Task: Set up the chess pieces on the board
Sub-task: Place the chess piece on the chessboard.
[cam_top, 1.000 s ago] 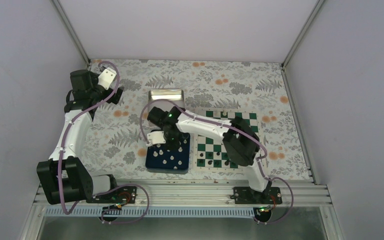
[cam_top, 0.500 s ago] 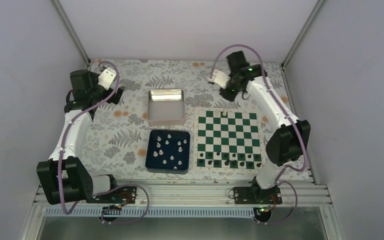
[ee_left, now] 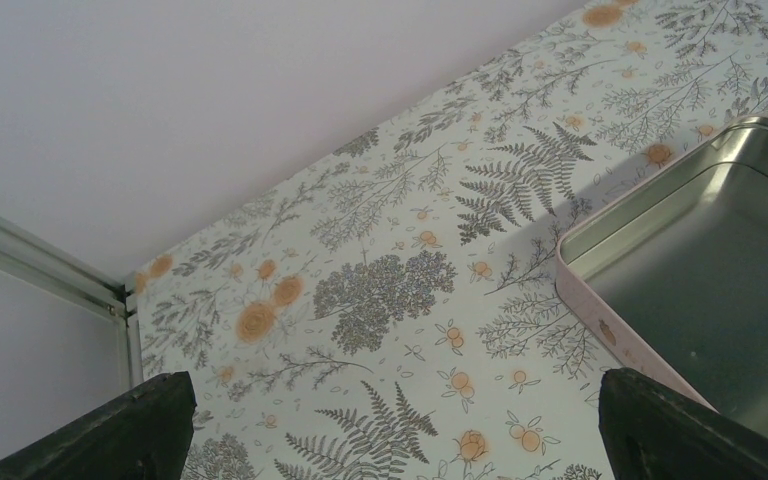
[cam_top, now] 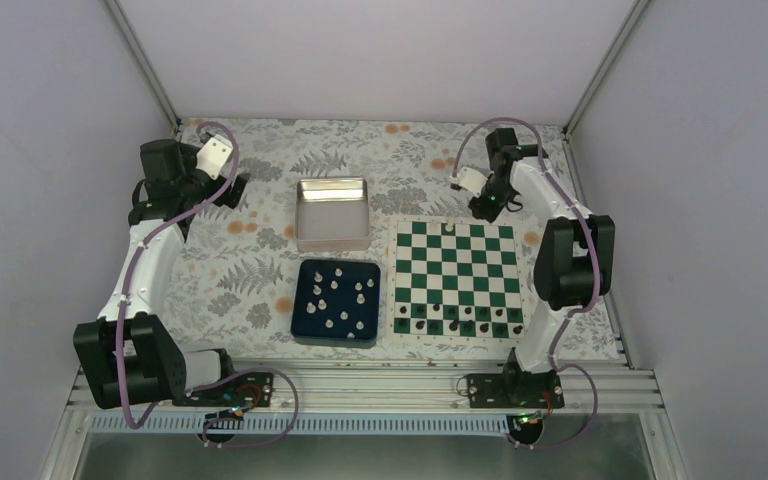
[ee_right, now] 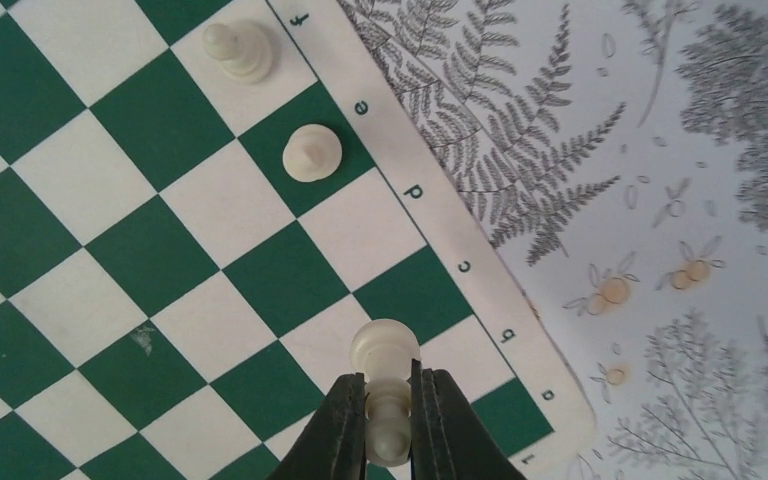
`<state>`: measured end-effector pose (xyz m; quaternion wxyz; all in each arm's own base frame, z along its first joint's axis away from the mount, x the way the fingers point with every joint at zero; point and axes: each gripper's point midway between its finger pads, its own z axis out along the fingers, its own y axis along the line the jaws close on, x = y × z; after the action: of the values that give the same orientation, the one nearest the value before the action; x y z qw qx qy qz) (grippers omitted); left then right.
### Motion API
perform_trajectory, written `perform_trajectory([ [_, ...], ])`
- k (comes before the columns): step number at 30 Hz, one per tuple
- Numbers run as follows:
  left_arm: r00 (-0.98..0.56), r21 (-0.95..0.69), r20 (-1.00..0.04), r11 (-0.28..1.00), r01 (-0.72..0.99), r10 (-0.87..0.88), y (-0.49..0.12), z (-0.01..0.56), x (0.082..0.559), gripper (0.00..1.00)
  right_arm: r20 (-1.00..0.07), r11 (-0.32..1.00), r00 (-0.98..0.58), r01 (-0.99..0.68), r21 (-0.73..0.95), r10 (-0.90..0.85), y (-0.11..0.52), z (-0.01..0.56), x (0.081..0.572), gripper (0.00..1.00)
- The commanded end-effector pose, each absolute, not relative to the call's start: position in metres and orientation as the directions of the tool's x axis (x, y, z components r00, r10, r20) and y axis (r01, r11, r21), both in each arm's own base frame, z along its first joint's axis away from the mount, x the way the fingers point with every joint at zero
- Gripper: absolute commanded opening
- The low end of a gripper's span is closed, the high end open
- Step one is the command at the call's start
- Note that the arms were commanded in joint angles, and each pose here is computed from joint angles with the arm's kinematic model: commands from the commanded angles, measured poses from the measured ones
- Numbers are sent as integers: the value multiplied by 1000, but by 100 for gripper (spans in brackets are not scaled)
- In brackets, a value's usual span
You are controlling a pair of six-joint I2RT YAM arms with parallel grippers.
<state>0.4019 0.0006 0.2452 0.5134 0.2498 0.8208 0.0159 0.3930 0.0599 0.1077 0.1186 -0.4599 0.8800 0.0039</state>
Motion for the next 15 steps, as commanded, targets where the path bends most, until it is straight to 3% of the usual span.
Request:
perform_trajectory([
  [1, -317, 295, -846, 872, 391, 428, 1, 259, 405, 100, -207, 574, -548, -813, -93, -810, 60, 91, 395, 4],
  [15, -309, 278, -855, 871, 406, 417, -2, 259, 408, 100, -179, 638, -622, -769, -44, -762, 28, 48, 383, 4],
])
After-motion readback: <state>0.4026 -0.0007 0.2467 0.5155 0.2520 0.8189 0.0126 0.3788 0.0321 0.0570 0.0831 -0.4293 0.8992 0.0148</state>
